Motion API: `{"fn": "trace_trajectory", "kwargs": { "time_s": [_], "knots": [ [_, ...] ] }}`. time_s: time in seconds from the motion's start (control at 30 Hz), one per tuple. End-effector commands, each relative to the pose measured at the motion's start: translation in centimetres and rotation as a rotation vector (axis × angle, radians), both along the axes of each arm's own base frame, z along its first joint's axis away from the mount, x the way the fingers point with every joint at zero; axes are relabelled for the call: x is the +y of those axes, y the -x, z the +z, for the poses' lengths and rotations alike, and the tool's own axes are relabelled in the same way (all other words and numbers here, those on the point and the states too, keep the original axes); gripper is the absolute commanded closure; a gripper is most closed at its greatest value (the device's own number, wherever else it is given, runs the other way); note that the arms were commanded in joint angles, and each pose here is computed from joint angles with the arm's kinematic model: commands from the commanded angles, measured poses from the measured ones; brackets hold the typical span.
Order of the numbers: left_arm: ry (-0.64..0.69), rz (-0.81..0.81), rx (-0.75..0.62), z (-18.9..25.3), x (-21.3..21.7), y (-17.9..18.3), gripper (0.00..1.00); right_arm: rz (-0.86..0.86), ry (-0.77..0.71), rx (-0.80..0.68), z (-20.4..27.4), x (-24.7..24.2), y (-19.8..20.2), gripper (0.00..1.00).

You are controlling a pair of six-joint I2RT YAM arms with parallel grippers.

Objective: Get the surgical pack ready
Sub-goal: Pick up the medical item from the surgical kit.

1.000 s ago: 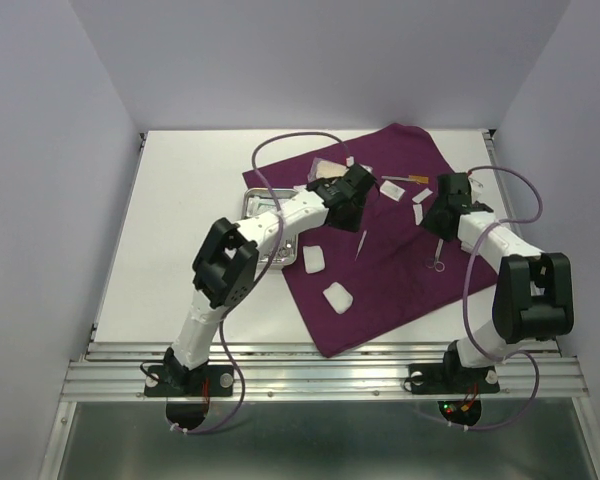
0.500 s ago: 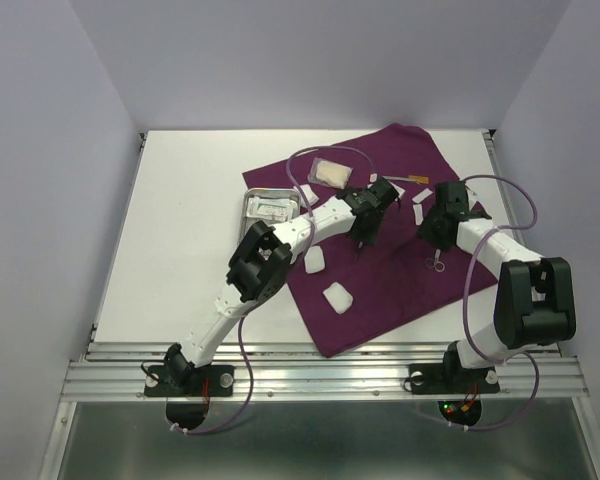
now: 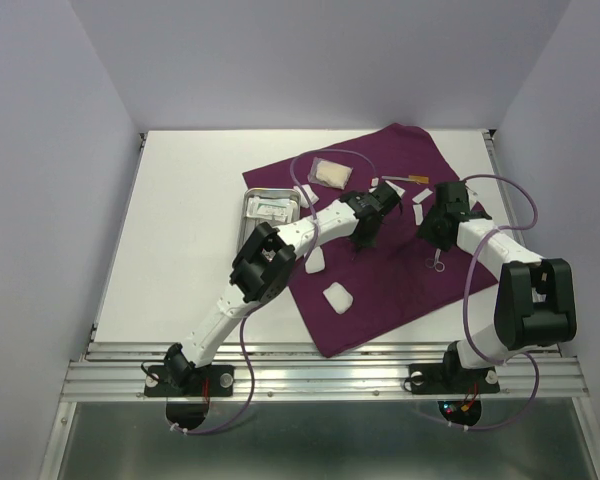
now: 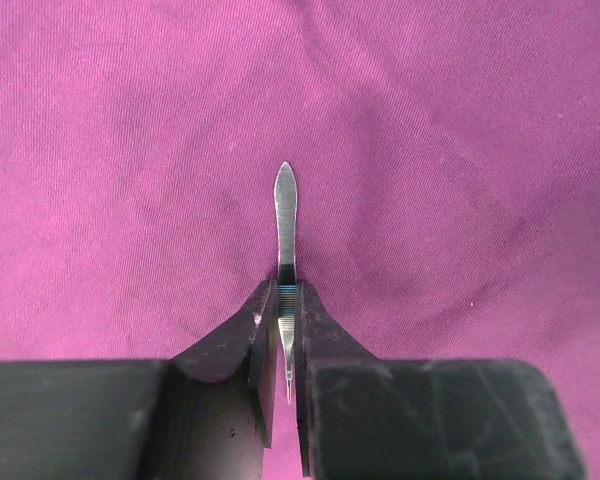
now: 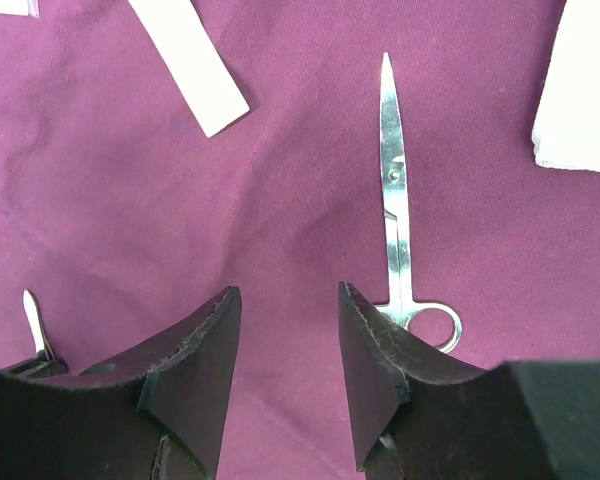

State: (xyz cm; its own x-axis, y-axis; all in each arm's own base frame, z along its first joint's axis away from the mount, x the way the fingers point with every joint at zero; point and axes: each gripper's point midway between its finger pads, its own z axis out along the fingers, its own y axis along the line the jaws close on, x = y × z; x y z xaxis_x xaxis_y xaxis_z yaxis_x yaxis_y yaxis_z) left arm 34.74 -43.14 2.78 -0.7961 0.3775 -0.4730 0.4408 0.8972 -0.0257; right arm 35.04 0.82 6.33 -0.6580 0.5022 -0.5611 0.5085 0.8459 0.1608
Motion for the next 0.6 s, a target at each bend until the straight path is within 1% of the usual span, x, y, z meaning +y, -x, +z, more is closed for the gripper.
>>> {"fn": "trace_trajectory", "kwargs": {
  "time_s": [0.0, 0.03, 0.1, 0.13, 0.23, 0.27, 0.33, 0.37, 0.4, 0.43, 0.47, 0.5, 0.53, 0.57],
  "knots": [
    [0.056, -0.001, -0.088, 6.4, -0.2, -0.2, 0.92, -0.004, 0.019, -0.043, 1.6, -0.3, -0.3, 0.51],
    [0.086, 0.0, -0.119, 8.6, -0.2, -0.3, 0.92, -0.005, 0.022, -0.044, 1.7, -0.4, -0.3, 0.51],
    [0.096, 0.017, -0.152, 10.3, 0.4, -0.6, 0.92, -0.005, 0.022, -0.043, 1.6, -0.4, -0.2, 0.51],
    [0.121, 0.04, -0.188, 12.3, 1.1, -1.1, 0.92, -0.002, 0.02, -0.044, 1.7, -0.3, -0.2, 0.51],
    [0.148, 0.075, -0.199, 13.5, 2.5, -1.7, 0.92, 0.0, 0.018, -0.041, 1.6, -0.3, -0.1, 0.51],
    [0.163, 0.101, -0.212, 14.6, 3.5, -2.4, 0.92, -0.001, 0.015, -0.041, 1.6, -0.2, -0.1, 0.51],
    [0.147, 0.131, -0.209, 14.4, 5.3, -2.9, 0.92, -0.001, 0.015, -0.047, 1.8, -0.2, -0.1, 0.51],
    [0.149, 0.15, -0.223, 15.2, 6.2, -3.2, 0.93, -0.002, 0.014, -0.05, 1.9, -0.2, -0.1, 0.51],
    [0.115, 0.188, -0.218, 14.2, 8.2, -3.9, 0.93, 0.0, 0.012, -0.052, 2.0, -0.2, -0.1, 0.51],
    [0.133, 0.204, -0.239, 15.1, 9.1, -4.2, 0.93, 0.001, 0.009, -0.05, 2.0, -0.1, -0.1, 0.51],
    [0.094, 0.233, -0.218, 13.4, 11.3, -4.4, 0.94, 0.005, 0.0, -0.055, 2.1, 0.0, -0.2, 0.51],
    [0.096, 0.248, -0.22, 13.3, 12.2, -4.6, 0.94, 0.007, -0.003, -0.056, 2.2, 0.1, -0.2, 0.51],
    [0.124, 0.259, -0.243, 14.3, 13.0, -4.8, 0.94, 0.008, -0.004, -0.059, 2.3, 0.1, -0.3, 0.51],
    [0.112, 0.265, -0.243, 14.0, 14.1, -4.8, 0.94, 0.007, -0.003, -0.061, 2.3, 0.1, -0.4, 0.51]
  ]
}}
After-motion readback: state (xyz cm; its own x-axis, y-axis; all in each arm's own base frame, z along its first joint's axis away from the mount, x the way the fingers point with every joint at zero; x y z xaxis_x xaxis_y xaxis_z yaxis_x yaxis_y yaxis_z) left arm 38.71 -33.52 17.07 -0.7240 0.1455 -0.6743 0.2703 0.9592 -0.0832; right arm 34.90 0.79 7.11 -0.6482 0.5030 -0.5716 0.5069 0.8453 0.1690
